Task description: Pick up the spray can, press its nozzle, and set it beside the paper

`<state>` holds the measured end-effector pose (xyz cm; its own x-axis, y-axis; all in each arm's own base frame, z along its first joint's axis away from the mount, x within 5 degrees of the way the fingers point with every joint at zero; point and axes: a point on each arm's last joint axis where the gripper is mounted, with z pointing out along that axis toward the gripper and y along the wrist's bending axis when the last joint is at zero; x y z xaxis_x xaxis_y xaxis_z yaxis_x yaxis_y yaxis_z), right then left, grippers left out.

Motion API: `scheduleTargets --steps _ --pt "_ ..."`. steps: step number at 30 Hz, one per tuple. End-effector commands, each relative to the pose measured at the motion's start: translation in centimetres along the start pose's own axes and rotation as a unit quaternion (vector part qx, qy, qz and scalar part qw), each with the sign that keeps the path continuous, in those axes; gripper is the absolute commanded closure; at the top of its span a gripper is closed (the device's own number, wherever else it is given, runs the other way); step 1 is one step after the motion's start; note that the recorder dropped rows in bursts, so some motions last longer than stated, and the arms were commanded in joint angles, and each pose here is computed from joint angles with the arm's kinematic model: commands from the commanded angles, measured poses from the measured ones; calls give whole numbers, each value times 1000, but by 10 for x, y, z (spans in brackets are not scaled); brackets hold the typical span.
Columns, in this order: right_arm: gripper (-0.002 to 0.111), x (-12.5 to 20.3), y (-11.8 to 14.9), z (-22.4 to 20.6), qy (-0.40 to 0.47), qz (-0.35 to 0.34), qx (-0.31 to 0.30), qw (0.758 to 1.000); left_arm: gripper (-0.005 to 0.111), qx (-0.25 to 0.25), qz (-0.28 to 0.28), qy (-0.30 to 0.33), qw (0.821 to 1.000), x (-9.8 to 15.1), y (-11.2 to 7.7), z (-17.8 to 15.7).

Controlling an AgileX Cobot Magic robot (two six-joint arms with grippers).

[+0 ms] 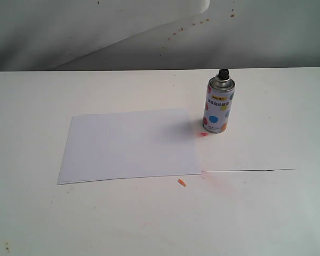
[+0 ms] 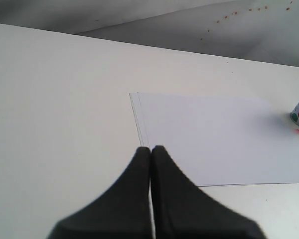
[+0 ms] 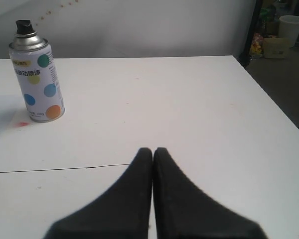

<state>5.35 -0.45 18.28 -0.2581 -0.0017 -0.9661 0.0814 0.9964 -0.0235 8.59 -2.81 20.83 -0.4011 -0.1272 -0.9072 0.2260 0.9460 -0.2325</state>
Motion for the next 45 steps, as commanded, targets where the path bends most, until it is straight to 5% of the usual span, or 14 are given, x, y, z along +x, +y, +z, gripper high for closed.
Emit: scheduleTargets --steps 1,16,25,35,45 --pt "108 1 0 0 -2 -3 -2 1000 107 -1 -1 -6 1000 0 0 -1" --pt "108 1 0 0 -2 -3 -2 1000 107 -5 62 -6 998 0 1 -1" --pt "108 1 0 0 -2 -3 -2 1000 107 -17 109 -75 991 10 4 -17" --pt "108 1 0 0 -2 -3 -2 1000 107 -53 61 -53 995 35 15 -24" --pt "108 1 0 0 -3 -3 -2 1000 107 -53 69 -63 994 34 15 -26"
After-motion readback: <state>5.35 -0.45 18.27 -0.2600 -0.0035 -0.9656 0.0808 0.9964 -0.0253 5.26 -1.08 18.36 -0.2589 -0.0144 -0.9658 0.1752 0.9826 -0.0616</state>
